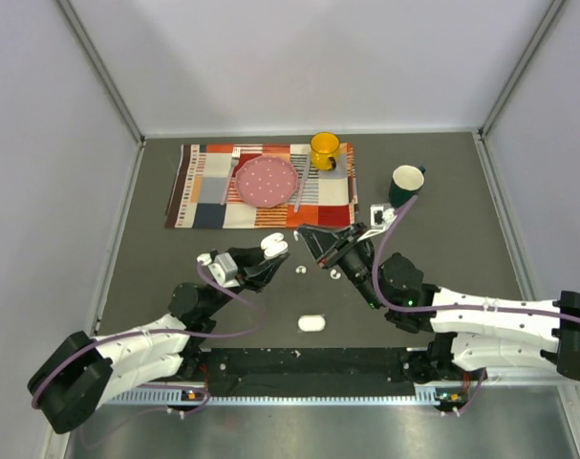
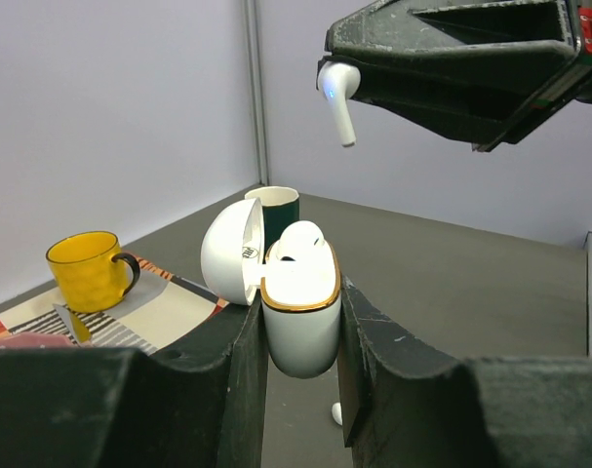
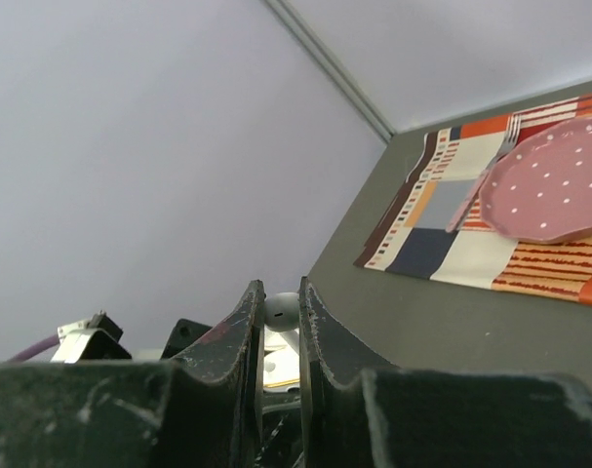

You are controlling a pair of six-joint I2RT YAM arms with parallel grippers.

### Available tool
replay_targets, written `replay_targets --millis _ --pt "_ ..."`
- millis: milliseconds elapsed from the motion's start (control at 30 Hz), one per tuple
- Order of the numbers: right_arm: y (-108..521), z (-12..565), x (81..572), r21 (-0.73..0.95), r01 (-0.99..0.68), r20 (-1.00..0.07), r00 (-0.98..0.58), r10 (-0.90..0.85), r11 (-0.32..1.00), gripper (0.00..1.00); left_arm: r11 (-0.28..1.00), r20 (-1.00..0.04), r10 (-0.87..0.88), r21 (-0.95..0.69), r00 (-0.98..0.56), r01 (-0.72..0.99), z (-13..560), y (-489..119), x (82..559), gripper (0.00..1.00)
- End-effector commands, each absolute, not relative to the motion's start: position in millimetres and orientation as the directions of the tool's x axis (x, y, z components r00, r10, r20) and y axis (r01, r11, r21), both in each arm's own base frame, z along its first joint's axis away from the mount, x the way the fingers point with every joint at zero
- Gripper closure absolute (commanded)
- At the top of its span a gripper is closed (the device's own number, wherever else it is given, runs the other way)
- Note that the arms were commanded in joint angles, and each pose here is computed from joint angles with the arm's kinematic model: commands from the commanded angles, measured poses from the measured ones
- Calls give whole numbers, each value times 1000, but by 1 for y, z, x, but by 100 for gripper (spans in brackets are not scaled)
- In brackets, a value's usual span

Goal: Insert the wireless bluetooth earbuds into the charging case
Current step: Place the earbud in the charging case.

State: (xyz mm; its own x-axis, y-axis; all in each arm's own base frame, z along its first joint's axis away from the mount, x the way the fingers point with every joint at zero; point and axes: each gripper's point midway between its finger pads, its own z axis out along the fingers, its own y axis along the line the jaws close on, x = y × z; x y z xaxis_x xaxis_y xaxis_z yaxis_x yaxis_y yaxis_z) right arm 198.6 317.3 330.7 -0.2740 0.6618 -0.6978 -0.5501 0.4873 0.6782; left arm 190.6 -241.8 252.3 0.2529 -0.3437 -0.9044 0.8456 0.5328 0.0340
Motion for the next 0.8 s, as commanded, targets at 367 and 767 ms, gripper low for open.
replay_targets --millis 367,767 --pt "361 373 173 679 -633 -653 -291 699 371 100 586 -831 -437 27 344 810 289 -226 189 100" --pt "382 363 179 655 -626 -693 -276 666 422 100 577 -826 -449 23 341 816 295 -229 188 100"
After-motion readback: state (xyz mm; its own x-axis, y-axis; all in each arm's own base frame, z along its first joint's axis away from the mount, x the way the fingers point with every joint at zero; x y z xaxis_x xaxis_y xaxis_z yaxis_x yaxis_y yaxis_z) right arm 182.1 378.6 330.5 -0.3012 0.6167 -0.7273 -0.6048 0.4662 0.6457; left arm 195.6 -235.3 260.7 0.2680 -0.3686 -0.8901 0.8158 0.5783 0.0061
